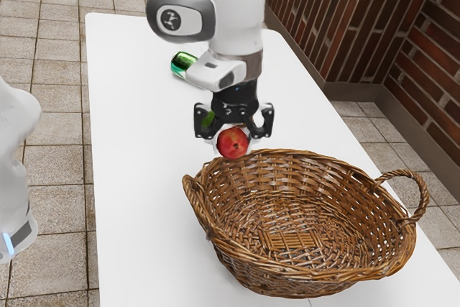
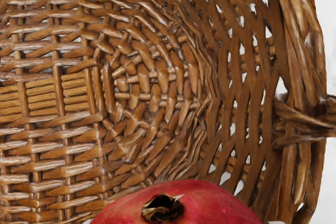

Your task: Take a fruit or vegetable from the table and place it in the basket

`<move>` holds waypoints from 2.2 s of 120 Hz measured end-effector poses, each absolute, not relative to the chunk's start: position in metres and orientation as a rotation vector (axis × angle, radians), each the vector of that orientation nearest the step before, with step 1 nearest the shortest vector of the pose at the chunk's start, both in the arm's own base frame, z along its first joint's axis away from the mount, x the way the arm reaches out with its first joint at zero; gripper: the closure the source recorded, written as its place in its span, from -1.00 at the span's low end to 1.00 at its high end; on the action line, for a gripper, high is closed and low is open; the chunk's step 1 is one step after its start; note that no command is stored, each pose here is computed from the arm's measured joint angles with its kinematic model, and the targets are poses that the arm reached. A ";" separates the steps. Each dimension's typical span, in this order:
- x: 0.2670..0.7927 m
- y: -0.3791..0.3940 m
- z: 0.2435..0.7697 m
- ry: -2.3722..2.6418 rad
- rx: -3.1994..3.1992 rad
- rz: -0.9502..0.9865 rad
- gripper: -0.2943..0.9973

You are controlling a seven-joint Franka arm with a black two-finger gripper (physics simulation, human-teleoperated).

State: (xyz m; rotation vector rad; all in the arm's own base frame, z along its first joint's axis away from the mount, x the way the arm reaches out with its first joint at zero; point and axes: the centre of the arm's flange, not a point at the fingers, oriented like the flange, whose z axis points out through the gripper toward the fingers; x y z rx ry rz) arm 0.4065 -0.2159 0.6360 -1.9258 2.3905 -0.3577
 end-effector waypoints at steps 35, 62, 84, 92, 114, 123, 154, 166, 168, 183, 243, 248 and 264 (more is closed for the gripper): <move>0.410 -0.302 0.632 2.468 -1.839 -0.328 0.12; 0.444 -0.306 0.615 2.415 -1.862 -0.280 -0.36; 0.458 -0.281 0.643 2.292 -1.828 -0.243 -0.49; 0.483 -0.226 0.648 2.178 -1.923 -0.177 -0.51; 0.529 -0.026 0.614 1.851 -2.302 0.029 -0.54; 0.525 0.044 0.601 1.743 -2.427 0.071 -0.54; 0.513 0.098 0.555 1.736 -2.547 0.134 -0.54; 0.499 0.100 0.543 1.779 -2.556 0.130 -0.54; 0.497 0.099 0.540 1.788 -2.556 0.131 -0.54; 0.495 0.085 0.519 1.857 -2.528 0.148 -0.54; 0.504 0.105 0.482 1.842 -2.525 0.151 -0.54; 0.506 0.103 0.478 1.848 -2.520 0.155 -0.54; 0.513 0.099 0.463 1.853 -2.513 0.176 -0.54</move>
